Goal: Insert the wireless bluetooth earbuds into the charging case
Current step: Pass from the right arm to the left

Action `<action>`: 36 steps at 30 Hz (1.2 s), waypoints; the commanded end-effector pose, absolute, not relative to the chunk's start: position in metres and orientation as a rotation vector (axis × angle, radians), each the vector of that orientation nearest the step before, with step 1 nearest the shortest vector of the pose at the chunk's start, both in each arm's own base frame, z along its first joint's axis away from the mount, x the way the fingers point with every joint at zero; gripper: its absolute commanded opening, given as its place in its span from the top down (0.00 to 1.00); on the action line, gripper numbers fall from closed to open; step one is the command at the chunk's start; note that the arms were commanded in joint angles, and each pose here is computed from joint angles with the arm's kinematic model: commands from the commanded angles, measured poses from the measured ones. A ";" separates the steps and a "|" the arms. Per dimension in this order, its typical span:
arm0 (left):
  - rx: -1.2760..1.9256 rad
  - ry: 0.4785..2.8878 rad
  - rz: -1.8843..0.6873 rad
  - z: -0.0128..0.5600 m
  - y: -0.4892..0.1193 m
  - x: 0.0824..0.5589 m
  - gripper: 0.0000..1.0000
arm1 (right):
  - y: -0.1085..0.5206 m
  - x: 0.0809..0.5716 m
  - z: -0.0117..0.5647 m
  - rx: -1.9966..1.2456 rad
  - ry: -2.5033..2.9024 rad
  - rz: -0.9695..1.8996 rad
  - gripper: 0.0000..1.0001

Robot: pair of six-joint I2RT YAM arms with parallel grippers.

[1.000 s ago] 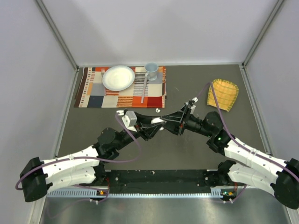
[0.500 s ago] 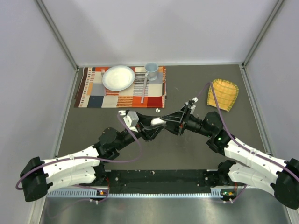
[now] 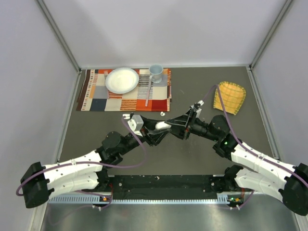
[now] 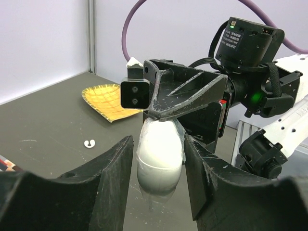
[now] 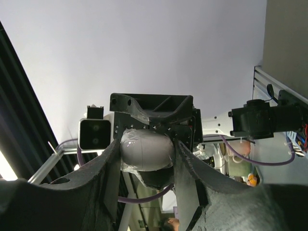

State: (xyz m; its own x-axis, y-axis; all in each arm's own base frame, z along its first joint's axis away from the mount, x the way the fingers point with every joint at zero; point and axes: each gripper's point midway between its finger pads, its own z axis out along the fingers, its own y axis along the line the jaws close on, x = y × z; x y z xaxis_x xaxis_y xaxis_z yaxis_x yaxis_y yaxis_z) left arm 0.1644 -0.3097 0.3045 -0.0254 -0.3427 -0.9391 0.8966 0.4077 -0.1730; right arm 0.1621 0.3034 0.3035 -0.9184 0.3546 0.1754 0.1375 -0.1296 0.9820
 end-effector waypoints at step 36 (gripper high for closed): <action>0.557 1.107 -1.120 0.309 -0.284 0.147 1.00 | 0.278 0.164 0.330 0.083 1.992 1.590 0.27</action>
